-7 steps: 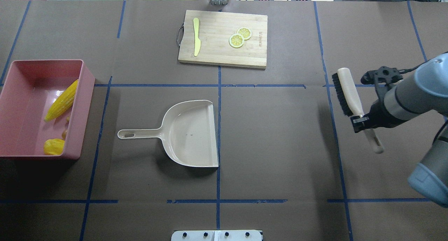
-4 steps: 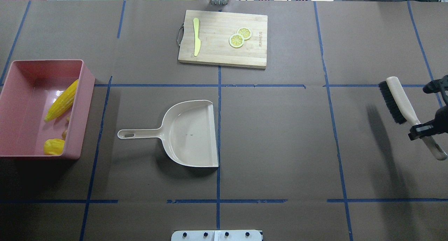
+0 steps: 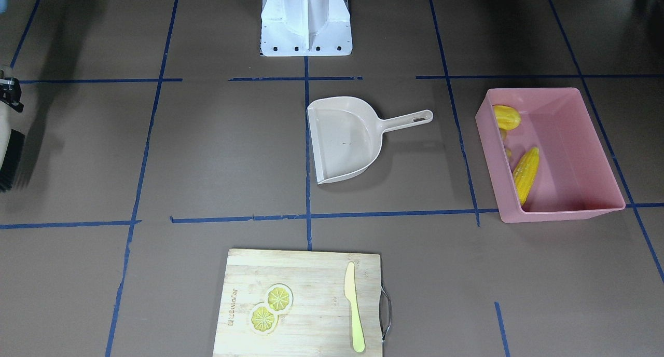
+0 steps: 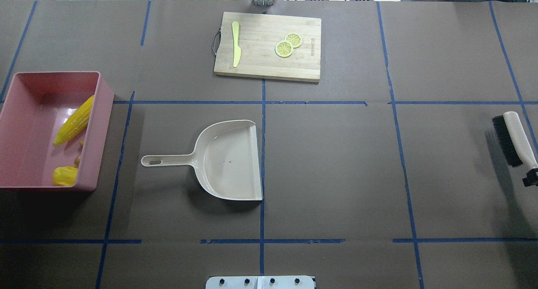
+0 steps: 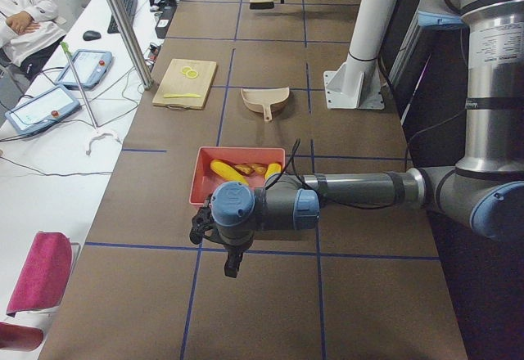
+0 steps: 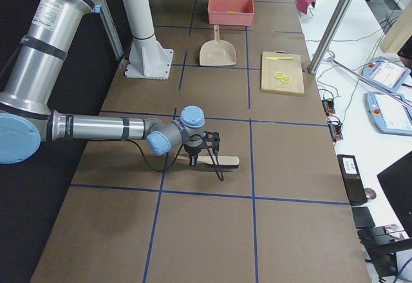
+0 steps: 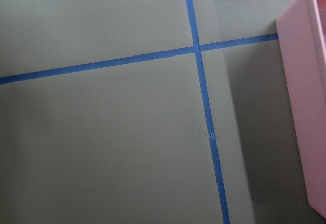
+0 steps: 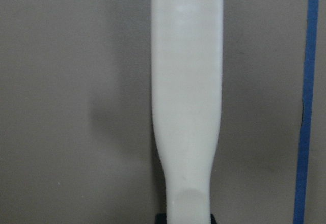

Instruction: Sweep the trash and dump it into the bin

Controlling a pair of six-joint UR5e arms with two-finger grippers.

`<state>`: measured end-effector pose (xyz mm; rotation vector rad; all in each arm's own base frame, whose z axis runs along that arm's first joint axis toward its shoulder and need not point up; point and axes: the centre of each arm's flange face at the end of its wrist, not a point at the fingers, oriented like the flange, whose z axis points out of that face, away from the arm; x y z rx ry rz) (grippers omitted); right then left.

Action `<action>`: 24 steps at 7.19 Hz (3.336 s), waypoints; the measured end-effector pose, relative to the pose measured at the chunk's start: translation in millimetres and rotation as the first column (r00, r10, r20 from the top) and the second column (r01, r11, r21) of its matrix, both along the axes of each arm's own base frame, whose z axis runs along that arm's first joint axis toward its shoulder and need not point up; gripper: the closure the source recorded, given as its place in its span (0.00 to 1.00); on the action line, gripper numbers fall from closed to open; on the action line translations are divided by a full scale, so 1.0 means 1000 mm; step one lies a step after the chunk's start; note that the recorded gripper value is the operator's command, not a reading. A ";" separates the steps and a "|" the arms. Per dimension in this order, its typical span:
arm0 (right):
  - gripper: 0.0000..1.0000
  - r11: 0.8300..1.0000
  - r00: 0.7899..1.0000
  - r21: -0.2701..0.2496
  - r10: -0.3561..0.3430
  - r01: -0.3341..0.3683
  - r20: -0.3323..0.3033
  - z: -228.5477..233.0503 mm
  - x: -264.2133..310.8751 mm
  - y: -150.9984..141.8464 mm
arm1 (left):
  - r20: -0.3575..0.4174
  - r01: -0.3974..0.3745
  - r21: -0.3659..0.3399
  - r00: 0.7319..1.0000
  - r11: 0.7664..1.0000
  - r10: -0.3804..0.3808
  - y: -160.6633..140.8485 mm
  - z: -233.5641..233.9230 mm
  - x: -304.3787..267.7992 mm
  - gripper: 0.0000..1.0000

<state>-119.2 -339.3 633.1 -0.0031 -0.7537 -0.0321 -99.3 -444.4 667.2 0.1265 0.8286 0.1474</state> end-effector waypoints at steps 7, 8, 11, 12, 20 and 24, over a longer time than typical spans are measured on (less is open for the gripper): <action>0.00 0.999 1.000 -0.043 -0.009 0.008 -0.020 0.028 -0.014 -0.008 | 0.002 0.000 0.021 1.000 1.000 0.000 0.005 -0.010 0.000 0.00; 0.00 0.999 1.000 -0.044 -0.010 0.009 -0.018 0.030 -0.017 -0.011 | 0.001 0.000 0.025 1.000 1.000 0.000 0.005 -0.012 0.000 0.00; 0.00 1.000 1.000 -0.009 0.009 -0.009 -0.005 0.016 -0.010 -0.020 | 0.004 0.000 0.032 1.000 0.999 0.000 0.004 -0.016 0.000 0.00; 0.00 0.999 0.999 0.016 0.033 -0.032 -0.001 0.012 0.008 -0.026 | 0.004 0.000 0.033 1.000 0.999 0.000 0.004 -0.016 0.000 0.00; 0.00 0.999 0.999 0.053 0.000 0.002 -0.038 -0.017 0.202 -0.068 | 0.084 0.002 -0.004 0.996 1.000 -0.002 0.017 0.001 -0.004 0.00; 0.00 1.000 0.999 0.021 -0.017 0.018 -0.041 -0.018 0.193 -0.069 | 0.076 0.034 -0.084 0.997 0.996 -0.028 0.020 0.005 -0.003 0.00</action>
